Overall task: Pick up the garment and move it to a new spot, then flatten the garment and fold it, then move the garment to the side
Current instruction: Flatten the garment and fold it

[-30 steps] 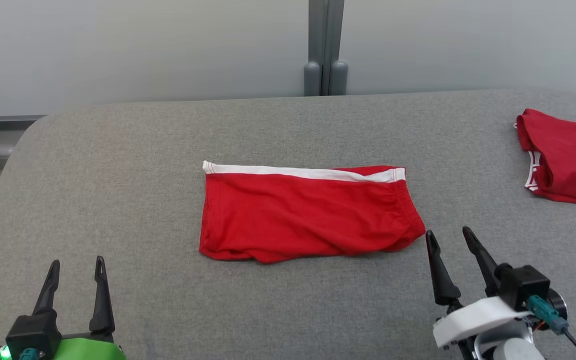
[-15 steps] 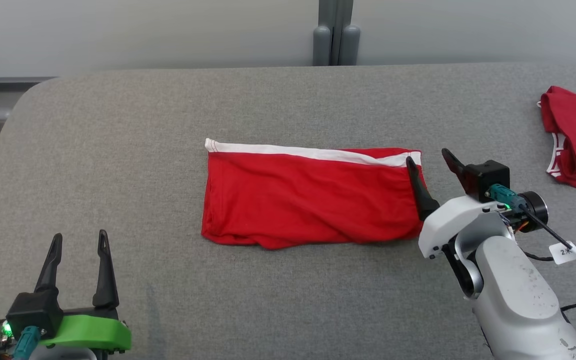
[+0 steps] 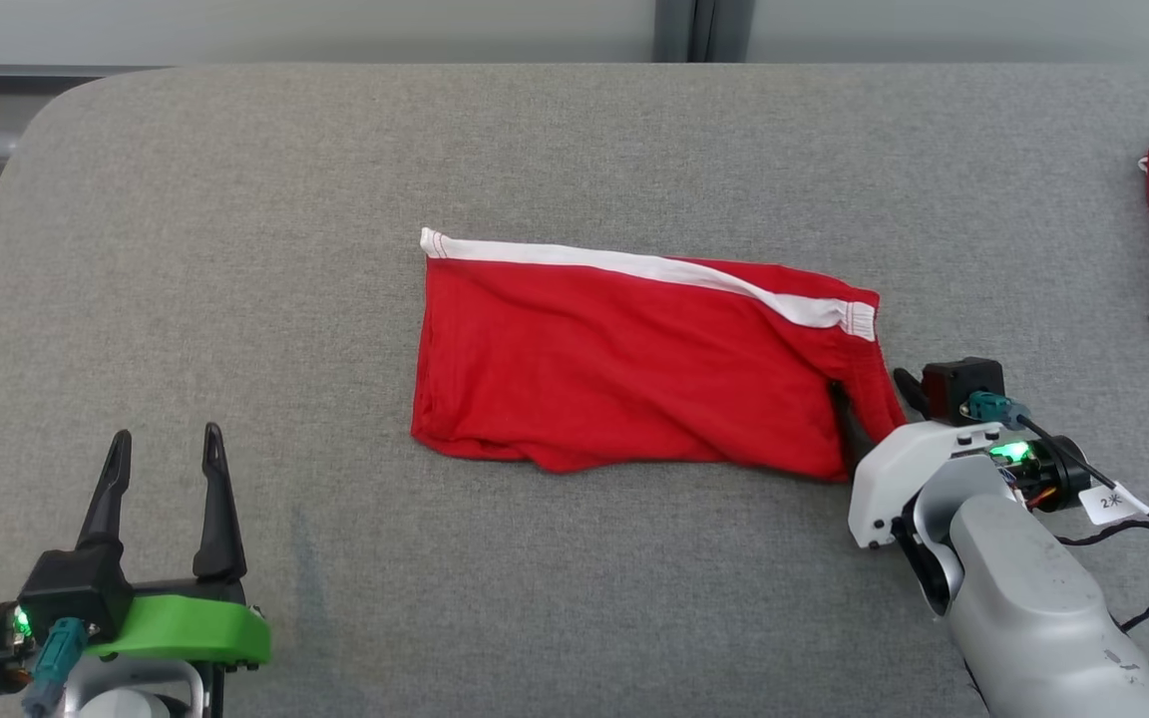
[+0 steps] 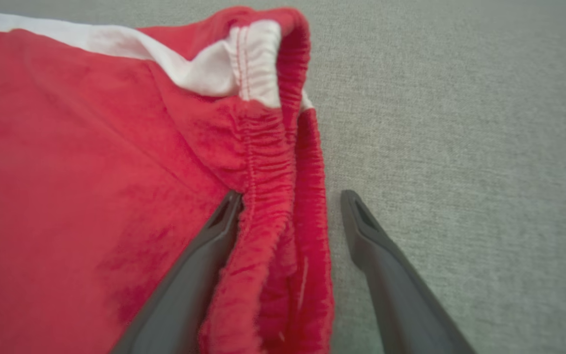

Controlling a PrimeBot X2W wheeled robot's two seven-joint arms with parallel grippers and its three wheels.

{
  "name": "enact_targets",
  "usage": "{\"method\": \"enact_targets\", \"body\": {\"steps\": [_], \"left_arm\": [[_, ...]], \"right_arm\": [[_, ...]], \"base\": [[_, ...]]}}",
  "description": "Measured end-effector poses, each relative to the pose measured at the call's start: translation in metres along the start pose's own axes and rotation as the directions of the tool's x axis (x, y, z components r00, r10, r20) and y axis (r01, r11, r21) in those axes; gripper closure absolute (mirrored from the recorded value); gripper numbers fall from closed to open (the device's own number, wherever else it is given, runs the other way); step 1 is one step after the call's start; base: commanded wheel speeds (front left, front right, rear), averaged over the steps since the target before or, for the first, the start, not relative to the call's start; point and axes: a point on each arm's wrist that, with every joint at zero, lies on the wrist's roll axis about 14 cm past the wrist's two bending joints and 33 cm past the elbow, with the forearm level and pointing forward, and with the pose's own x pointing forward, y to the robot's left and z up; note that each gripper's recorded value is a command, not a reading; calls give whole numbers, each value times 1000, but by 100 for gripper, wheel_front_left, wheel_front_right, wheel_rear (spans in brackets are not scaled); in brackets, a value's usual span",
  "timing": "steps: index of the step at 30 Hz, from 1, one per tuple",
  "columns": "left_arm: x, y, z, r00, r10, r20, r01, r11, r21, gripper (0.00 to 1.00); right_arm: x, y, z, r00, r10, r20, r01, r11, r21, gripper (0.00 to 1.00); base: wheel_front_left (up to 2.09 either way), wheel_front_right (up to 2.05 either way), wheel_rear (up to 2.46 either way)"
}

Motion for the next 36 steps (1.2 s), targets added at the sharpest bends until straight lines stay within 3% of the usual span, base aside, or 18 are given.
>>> {"method": "enact_targets", "body": {"steps": [6, 8, 15, 22, 30, 36], "left_arm": [[3, -3, -1, 1000, -8, -2, 8, 1000, -2, 0], [3, -3, -1, 1000, -8, -3, 8, 1000, -2, 0], [0, -3, 2, 1000, -11, 6, 11, 1000, 0, 0], [-10, -3, 6, 1000, -14, 17, 14, 1000, -1, 0], [-10, -19, 13, 998, -59, 39, 59, 998, -7, 0], [-8, -26, 12, 996, -79, 38, 79, 997, -12, 0]], "right_arm": [[5, 9, -7, 1000, 12, -22, -10, 998, 59, 0], [6, 11, -6, 1000, 7, -12, -6, 994, 111, 100], [0, 7, 2, 1000, 4, 19, -7, 994, 113, 100], [-27, -48, 5, 994, -103, 33, 100, 992, 78, 100], [-72, -134, 2, 962, -272, -20, 272, 961, 55, 100], [-73, -133, 23, 966, -259, 9, 255, 955, 150, 100]], "base": [[0, 0, 0], [0, 0, 0], [0, 0, 0], [0, 0, 0], [0, 0, 0], [0, 0, 0]]}}
